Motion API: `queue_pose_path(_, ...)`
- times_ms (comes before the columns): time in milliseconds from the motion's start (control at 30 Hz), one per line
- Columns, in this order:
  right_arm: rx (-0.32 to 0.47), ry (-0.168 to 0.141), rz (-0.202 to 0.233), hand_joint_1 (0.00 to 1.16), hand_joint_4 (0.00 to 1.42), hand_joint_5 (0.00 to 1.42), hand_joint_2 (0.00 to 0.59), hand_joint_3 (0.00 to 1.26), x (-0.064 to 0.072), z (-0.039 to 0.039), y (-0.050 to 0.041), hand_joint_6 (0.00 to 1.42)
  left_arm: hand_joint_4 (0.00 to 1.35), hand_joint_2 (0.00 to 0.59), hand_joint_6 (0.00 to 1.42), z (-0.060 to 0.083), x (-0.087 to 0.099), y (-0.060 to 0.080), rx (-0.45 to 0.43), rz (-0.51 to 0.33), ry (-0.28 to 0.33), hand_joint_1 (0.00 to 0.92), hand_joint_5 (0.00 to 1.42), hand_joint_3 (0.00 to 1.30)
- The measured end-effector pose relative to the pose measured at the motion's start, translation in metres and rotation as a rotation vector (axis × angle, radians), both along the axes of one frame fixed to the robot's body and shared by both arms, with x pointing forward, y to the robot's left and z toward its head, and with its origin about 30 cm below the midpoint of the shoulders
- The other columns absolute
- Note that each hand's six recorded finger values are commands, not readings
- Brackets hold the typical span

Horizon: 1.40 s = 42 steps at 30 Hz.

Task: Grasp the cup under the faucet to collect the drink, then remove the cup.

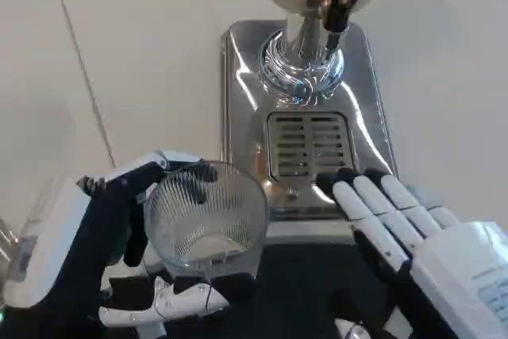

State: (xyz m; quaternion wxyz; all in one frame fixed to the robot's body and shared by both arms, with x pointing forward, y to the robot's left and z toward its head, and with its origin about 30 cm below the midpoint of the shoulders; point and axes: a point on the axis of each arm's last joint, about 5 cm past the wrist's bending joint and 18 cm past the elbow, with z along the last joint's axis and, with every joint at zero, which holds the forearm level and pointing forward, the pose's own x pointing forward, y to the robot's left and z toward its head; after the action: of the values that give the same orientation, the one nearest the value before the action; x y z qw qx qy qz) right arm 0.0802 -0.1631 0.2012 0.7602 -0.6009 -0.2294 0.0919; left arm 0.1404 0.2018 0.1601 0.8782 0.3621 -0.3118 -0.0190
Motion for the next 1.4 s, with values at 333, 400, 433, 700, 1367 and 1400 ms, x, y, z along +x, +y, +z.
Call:
queue_pose_path(333,-0.002,-0.013,-0.023,0.28,0.00,0.00,0.586,0.00,0.003,0.0021,-0.0024,0.08,1.10,0.000,1.42,0.000,0.002,-0.004,-0.019,0.000,-0.006,0.793,1.32,1.15)
queue_pose_path(400,-0.002,-0.013,-0.025,0.28,0.00,0.00,0.586,0.00,0.003,0.0021,-0.0027,0.08,1.10,0.000,1.42,0.000,0.002,-0.004,-0.015,0.001,-0.010,0.793,1.32,1.15)
queue_pose_path(433,-0.002,-0.013,-0.025,0.28,0.00,0.00,0.586,0.00,0.003,0.0021,-0.0028,0.08,1.10,0.000,1.42,0.000,0.003,-0.004,-0.012,0.002,-0.011,0.793,1.32,1.15)
queue_pose_path(700,0.005,-0.008,-0.067,0.29,0.00,0.00,0.586,0.00,0.003,0.0022,-0.0060,0.08,1.10,0.000,1.42,0.000,0.019,-0.009,-0.022,0.031,-0.012,0.793,1.32,1.15)
queue_pose_path(1367,0.005,-0.032,-0.137,0.32,0.00,0.00,0.586,0.00,0.004,0.0081,-0.0131,0.08,1.10,0.000,1.42,-0.007,0.111,-0.056,-0.054,0.050,-0.007,0.799,1.32,1.15)
queue_pose_path(1400,0.005,-0.032,-0.139,0.32,0.00,0.00,0.586,0.00,0.004,0.0082,-0.0133,0.08,1.10,0.000,1.42,-0.007,0.113,-0.059,-0.059,0.046,-0.009,0.800,1.32,1.15)
